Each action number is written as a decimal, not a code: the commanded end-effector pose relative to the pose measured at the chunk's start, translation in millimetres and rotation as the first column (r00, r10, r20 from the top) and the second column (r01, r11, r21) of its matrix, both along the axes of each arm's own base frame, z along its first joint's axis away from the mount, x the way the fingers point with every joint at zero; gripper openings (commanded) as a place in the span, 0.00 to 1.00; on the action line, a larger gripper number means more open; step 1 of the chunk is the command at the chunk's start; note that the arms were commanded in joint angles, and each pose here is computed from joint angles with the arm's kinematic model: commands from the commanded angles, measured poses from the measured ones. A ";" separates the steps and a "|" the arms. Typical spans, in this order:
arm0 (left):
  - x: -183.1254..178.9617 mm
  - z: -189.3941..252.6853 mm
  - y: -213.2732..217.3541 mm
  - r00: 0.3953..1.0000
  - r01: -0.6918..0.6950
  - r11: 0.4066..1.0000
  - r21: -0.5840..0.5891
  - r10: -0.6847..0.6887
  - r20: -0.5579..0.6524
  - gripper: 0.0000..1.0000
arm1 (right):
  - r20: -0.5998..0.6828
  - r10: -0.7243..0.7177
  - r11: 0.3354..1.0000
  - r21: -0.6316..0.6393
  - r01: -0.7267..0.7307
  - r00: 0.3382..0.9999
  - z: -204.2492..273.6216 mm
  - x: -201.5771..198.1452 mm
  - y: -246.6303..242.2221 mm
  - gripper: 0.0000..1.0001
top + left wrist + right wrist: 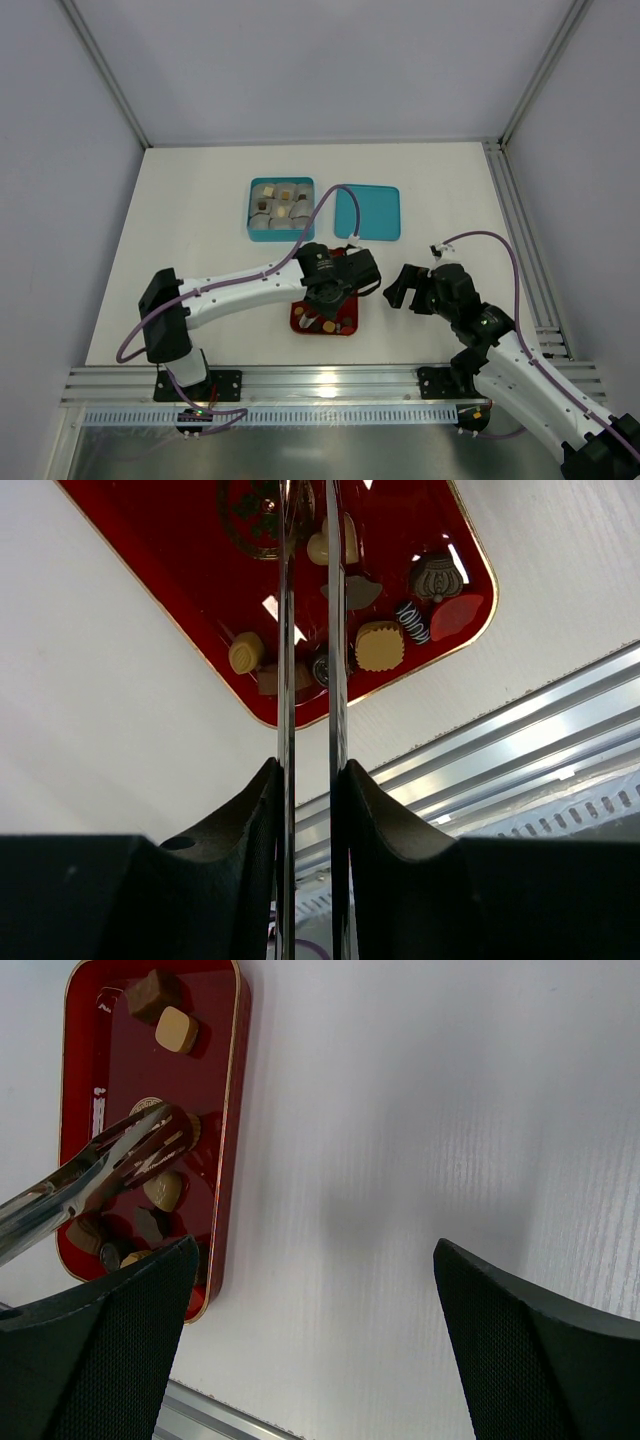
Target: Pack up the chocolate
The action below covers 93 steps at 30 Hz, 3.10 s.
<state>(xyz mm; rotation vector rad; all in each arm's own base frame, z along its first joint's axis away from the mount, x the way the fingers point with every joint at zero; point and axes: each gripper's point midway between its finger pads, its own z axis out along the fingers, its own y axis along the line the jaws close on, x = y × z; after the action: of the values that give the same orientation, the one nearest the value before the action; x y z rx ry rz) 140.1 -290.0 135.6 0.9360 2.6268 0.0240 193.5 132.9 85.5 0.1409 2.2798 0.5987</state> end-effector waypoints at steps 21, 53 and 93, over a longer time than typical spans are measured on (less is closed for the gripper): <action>22.4 29.4 4.7 0.993 -0.027 0.999 -0.018 0.029 0.113 0.29 | 0.027 -0.001 1.000 0.021 0.001 1.000 7.0 4.0 3.3 1.00; 25.3 40.0 13.2 0.990 -0.047 0.998 -0.051 0.053 0.127 0.29 | 0.020 -0.002 1.000 0.021 0.001 1.000 5.6 4.3 3.9 1.00; 40.6 42.6 -25.5 0.991 -0.097 0.976 -0.193 0.113 0.078 0.41 | 0.017 0.005 1.000 0.011 -0.005 1.000 4.7 5.0 4.2 1.00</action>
<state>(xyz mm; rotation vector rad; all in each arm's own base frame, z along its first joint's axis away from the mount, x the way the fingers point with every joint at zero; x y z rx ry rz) 171.4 -296.9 163.1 0.7856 2.5799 -0.0762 192.9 132.9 80.9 0.1407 2.3010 0.5891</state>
